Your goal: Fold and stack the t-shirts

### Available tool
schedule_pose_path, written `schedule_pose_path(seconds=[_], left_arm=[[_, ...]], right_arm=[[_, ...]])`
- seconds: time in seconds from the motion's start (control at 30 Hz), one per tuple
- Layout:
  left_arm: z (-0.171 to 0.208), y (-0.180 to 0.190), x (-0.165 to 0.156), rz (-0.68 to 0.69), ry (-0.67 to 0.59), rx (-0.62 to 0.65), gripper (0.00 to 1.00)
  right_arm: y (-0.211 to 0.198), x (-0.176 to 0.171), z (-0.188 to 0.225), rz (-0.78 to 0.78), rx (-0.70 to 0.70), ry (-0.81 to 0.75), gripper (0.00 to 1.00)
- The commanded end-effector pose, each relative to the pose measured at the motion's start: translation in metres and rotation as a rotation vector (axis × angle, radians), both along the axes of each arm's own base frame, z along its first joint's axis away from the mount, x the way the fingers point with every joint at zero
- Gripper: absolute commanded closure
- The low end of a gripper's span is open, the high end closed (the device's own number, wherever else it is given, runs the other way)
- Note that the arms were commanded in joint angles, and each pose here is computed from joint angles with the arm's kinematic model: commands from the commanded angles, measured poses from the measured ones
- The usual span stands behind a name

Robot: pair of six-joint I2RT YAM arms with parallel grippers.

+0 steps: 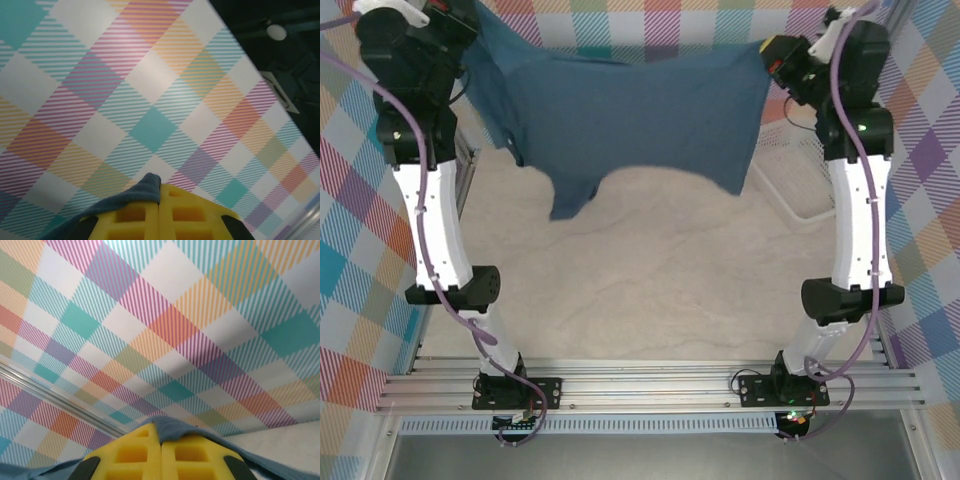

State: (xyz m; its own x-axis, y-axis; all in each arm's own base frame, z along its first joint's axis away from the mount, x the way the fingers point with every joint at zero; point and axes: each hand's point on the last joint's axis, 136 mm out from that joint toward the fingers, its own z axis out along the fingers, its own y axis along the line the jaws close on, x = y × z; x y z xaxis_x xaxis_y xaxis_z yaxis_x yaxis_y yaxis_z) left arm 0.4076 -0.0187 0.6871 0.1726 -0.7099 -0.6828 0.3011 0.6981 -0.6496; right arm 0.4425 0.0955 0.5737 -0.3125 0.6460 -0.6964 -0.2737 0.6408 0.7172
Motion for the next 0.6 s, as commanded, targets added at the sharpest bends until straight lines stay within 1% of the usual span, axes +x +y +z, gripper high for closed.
schedule_pose_path(seconds=[0.0, 0.07, 0.1, 0.17, 0.2, 0.3, 0.37, 0.43, 0.53, 0.57], left_arm=[[0.037, -0.006, -0.072, -0.042, -0.097, 0.022, 1.00], [0.005, -0.019, -0.070, -0.093, 0.033, 0.054, 1.00], [-0.021, -0.026, -0.068, -0.119, 0.119, 0.065, 1.00], [-0.082, -0.043, -0.062, -0.174, 0.283, 0.067, 1.00], [-0.115, -0.052, -0.066, -0.192, 0.349, 0.067, 1.00], [-0.224, -0.072, -0.087, -0.232, 0.550, 0.022, 1.00], [-0.302, -0.087, -0.106, -0.254, 0.711, 0.032, 1.00], [-0.391, -0.099, -0.129, -0.289, 0.891, 0.002, 1.00], [-0.494, -0.105, -0.162, -0.289, 1.091, -0.060, 1.00], [-0.516, -0.105, -0.170, -0.274, 1.135, -0.079, 1.00]], right_arm=[[0.007, -0.005, -0.015, 0.059, 0.011, 0.062, 1.00], [0.012, -0.005, -0.039, 0.090, 0.012, 0.125, 1.00], [0.014, -0.006, -0.056, 0.102, 0.009, 0.165, 1.00], [0.015, -0.011, -0.095, 0.107, 0.008, 0.246, 1.00], [0.014, -0.016, -0.120, 0.106, 0.003, 0.290, 1.00], [0.014, -0.035, -0.202, 0.105, 0.002, 0.433, 1.00], [0.016, -0.050, -0.258, 0.110, -0.016, 0.539, 1.00], [0.017, -0.065, -0.319, 0.124, -0.044, 0.654, 1.00], [0.014, -0.088, -0.397, 0.118, -0.072, 0.830, 1.00], [0.011, -0.094, -0.417, 0.106, -0.083, 0.880, 1.00]])
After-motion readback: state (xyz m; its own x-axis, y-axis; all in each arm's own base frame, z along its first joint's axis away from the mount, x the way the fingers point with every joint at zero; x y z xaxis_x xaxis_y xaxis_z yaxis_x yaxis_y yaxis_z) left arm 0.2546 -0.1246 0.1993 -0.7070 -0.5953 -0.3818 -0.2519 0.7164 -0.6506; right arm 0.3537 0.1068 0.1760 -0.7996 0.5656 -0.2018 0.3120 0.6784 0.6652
